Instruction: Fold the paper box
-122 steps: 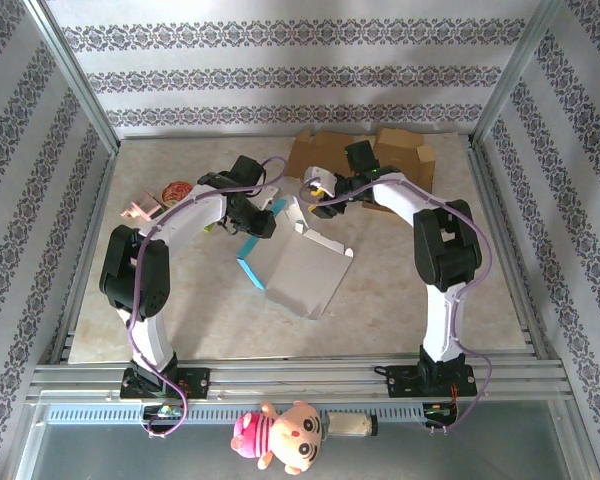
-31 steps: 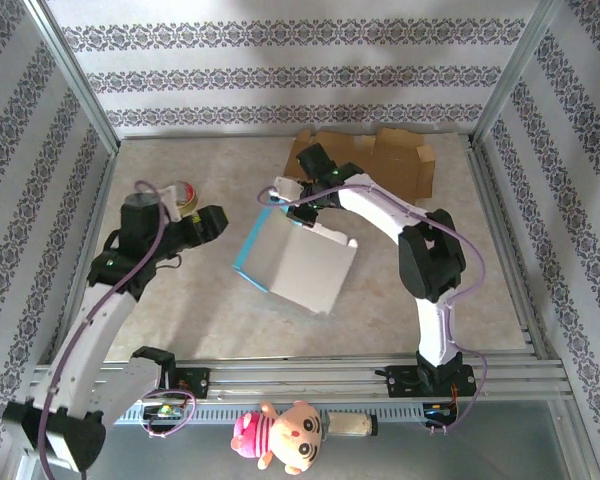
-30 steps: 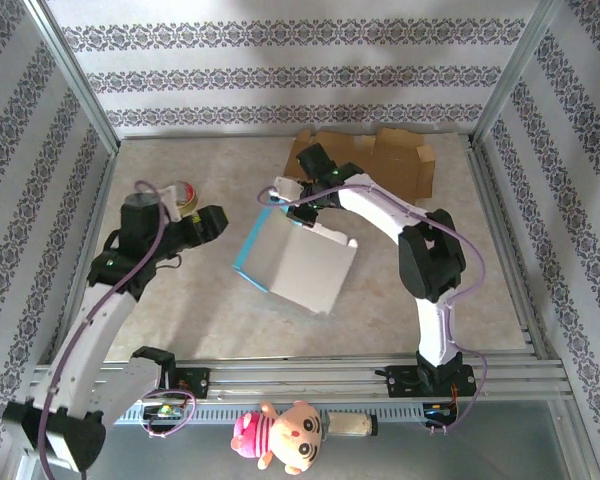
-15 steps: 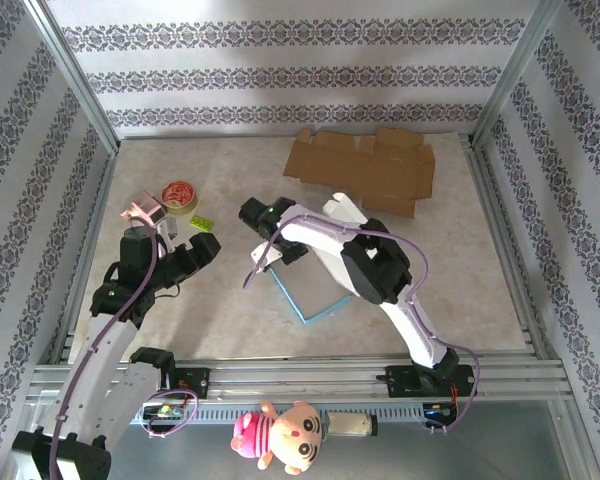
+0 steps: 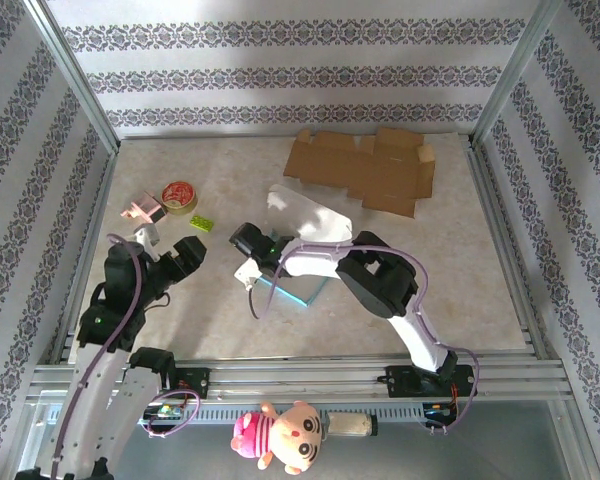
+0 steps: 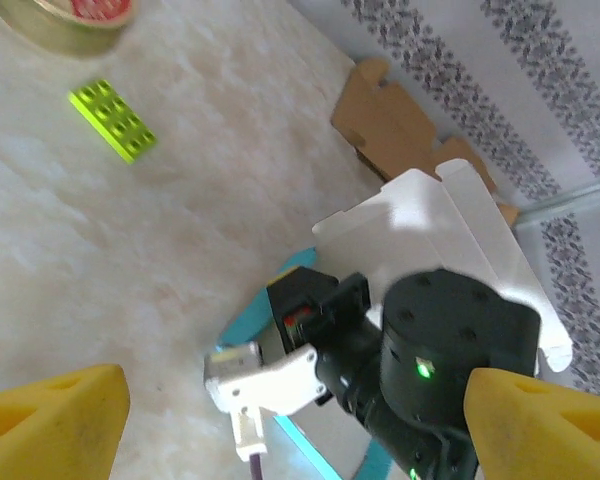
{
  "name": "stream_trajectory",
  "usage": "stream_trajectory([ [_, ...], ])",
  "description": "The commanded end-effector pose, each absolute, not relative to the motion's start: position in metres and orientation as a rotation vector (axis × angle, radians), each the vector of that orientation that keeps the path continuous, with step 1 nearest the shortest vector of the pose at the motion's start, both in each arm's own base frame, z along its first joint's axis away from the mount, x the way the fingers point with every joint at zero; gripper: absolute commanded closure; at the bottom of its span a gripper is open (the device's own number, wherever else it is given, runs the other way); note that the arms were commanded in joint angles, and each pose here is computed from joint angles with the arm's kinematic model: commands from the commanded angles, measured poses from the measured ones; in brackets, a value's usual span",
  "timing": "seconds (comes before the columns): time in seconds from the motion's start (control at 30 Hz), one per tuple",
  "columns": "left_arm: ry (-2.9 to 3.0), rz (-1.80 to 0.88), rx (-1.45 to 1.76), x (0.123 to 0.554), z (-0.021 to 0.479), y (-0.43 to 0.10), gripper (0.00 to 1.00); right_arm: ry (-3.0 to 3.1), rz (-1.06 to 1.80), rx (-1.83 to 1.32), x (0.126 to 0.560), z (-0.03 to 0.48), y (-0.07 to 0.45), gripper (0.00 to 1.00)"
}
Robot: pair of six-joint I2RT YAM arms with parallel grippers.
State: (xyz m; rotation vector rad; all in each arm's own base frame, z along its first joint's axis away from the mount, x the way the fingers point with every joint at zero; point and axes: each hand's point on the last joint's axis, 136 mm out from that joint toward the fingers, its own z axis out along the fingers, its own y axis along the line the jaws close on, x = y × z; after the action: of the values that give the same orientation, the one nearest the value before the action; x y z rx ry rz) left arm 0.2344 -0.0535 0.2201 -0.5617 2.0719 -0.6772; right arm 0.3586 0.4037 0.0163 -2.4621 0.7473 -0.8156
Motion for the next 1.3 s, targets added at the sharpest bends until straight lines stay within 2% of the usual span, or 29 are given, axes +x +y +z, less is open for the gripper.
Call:
stream_trajectory([
  [0.0, 2.132, -0.442, -0.539, 0.224, 0.209, -0.027, 0.09, 0.357, -0.679, -2.502, 0.320, -0.034, 0.432, 0.89],
  [0.13, 2.201, -0.407, -0.492, 0.221, 0.205, -0.029, 0.08, 0.348, -0.629, -2.393, 0.308, -0.004, 0.435, 0.62],
  [0.33, 2.165, -0.445, -0.420, 0.234, 0.225, -0.037, 0.08, 0.415, -0.624, -2.320, 0.304, 0.048, 0.419, 0.45],
  [0.5, 2.214, -0.489, -0.323, 0.247, 0.228, -0.051, 0.08, 0.521, -0.578, -2.310, 0.300, 0.066, 0.395, 0.39],
  [0.7, 2.195, -0.653, -0.203, 0.259, 0.236, -0.078, 0.08, 0.713, -0.531, -2.196, 0.307, 0.096, 0.387, 0.38],
  [0.77, 2.185, -0.707, -0.144, 0.263, 0.237, -0.088, 0.09, 0.888, -0.450, -2.061, 0.307, 0.124, 0.387, 0.38],
  [0.87, 2.183, -0.778, -0.031, 0.275, 0.240, -0.105, 0.09, 1.281, -0.181, -1.719, 0.297, 0.192, 0.370, 0.34],
  [1.0, 2.261, -0.693, 0.141, 0.296, 0.235, -0.112, 0.10, 1.870, 0.298, -1.075, 0.291, 0.244, 0.294, 0.28],
  [1.1, 2.311, -0.650, 0.299, 0.314, 0.232, -0.121, 0.10, 2.123, 0.621, -0.591, 0.293, 0.252, 0.238, 0.26],
  [1.27, 2.314, -0.628, 0.620, 0.339, 0.227, -0.143, 0.07, 2.286, 0.725, -0.437, 0.302, 0.228, 0.208, 0.15],
])
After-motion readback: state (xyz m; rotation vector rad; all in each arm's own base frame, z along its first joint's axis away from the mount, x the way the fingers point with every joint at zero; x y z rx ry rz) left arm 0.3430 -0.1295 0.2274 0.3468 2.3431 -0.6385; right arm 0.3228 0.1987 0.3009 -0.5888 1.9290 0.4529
